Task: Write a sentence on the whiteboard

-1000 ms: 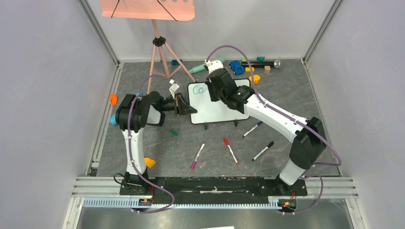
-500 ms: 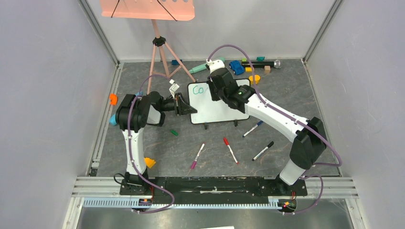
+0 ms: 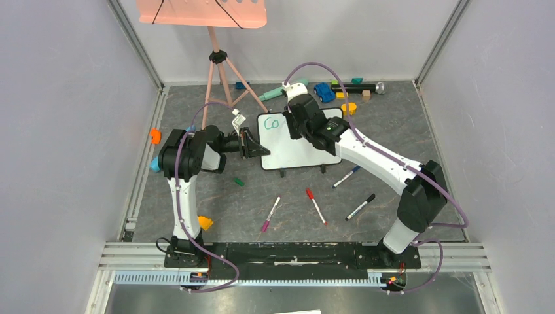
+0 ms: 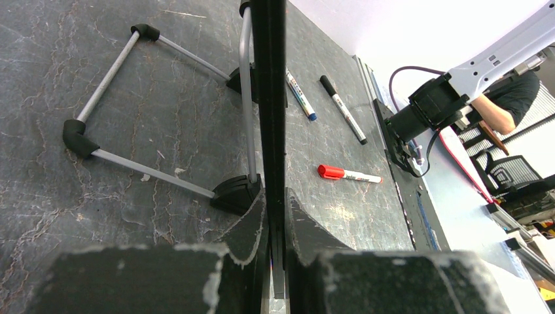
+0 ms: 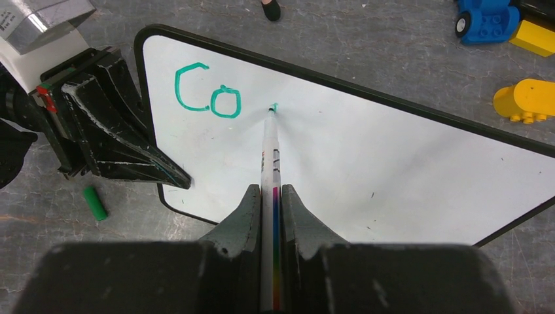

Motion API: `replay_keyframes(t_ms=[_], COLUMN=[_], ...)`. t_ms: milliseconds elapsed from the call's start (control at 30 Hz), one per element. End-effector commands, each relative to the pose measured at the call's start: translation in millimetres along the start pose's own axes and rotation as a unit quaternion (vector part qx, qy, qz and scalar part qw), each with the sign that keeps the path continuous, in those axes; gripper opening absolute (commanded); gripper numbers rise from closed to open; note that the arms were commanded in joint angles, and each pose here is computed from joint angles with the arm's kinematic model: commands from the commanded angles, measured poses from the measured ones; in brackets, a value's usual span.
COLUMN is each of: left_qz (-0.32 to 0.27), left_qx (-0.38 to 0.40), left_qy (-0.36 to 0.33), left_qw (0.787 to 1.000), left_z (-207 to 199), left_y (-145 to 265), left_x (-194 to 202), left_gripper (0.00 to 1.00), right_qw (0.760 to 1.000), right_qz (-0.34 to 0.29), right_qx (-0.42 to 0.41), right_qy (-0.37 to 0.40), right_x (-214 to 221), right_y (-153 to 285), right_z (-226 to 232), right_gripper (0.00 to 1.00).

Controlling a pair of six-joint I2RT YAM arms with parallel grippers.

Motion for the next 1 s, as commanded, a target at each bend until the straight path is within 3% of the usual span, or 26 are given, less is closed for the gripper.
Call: replay_keyframes(t_ms=[0,967], left_qz=[0.002,0.002], left_qx=[0.016,0.016], left_qy=[-0.077,-0.079], left_qw=[0.997,0.997], left_z=[-7.5,-8.3], left_y=[1.1,1.2], left_x=[-10.0,-10.5], left_gripper=[0.02,0.02], right_qw=[0.999,1.000], right_qz=[-0.046,-0.006], right_qx=[-0.005,0.006], right_qy=[-0.009,-0.008], right_x=[-29.0,7.3], right_y=[6.0,4.7], right_z=[-1.8,-3.3], right_gripper=[0.00,0.00])
Point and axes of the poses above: each gripper's point midway between its finger pads, its own y axis back along the fingers, its own z axis along the line the jaws close on, x = y × z, the point moved 5 cm from there along y, back along the fingers, and after that the axes turned 11 degrees about y, right-handed, at the moved point
